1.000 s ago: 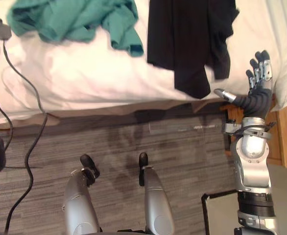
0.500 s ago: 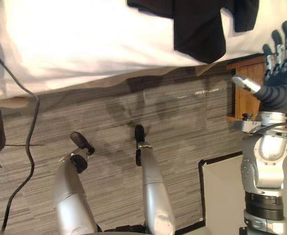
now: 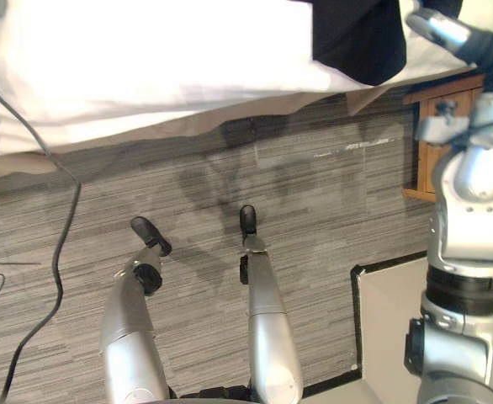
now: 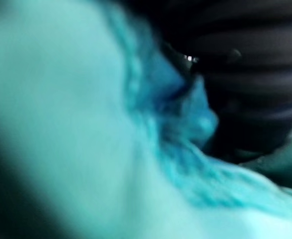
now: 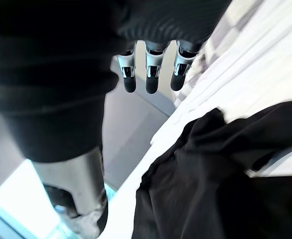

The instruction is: Tidy the bed and pick cloth on bed and put in laundry

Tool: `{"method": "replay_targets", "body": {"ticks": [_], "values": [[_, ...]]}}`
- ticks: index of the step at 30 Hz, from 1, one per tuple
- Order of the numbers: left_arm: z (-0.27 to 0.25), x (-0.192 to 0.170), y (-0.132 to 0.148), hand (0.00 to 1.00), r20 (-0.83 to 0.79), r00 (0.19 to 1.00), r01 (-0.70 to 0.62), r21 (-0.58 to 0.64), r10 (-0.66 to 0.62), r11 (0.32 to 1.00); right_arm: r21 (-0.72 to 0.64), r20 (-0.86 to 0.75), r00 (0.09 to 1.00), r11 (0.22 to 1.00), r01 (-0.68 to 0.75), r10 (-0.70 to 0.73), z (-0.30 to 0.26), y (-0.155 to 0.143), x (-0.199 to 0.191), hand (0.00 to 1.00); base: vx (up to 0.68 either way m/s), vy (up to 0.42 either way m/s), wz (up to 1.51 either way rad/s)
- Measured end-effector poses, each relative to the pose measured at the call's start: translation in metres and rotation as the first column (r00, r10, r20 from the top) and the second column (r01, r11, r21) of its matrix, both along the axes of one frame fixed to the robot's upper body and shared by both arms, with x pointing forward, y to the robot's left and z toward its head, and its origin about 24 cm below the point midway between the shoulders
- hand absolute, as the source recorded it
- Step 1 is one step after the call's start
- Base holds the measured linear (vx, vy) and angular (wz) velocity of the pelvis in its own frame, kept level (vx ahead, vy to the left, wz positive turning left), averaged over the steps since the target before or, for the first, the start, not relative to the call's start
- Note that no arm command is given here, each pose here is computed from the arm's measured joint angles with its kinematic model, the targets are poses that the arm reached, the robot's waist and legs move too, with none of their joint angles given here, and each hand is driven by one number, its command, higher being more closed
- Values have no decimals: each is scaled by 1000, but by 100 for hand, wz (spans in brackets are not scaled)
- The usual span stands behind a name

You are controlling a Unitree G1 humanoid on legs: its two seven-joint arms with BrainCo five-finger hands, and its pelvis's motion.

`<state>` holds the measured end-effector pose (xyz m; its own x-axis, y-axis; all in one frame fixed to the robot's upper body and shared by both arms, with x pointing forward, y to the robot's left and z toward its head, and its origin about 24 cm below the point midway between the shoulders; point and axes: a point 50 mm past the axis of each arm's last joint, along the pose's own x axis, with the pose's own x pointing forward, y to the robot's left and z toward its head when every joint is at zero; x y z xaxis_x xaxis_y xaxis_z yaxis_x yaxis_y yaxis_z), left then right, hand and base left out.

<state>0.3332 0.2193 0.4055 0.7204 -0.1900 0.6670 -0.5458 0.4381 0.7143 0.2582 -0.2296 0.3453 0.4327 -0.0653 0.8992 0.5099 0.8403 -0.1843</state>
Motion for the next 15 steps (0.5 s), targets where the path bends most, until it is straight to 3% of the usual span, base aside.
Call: {"method": "replay_targets", "body": {"ticks": [5,9,12,13,14,15], "values": [[-65,-10,24,100,-114,950,264,-210,-292,941,-9,-85,980,984,180,-180,14,-5,14,0,21,31,26],[-134,-28,50,100,-141,920,296,-362,-366,884,-9,-175,923,938,346,-342,13,-29,21,0,16,-56,22],[-196,-44,69,100,-258,908,186,-455,-328,871,1,-250,869,897,441,-427,8,-48,29,0,12,-139,20],[-232,-51,80,100,-391,876,72,-471,-281,879,12,-288,849,885,466,-443,3,-54,33,0,22,-202,22],[-297,-61,100,100,-625,752,-163,-484,-209,860,32,-327,824,866,499,-462,-1,-62,38,0,26,-209,25],[-321,-67,106,100,-699,688,-248,-478,-194,842,39,-338,816,859,510,-469,-1,-65,39,0,40,-172,28]]}}
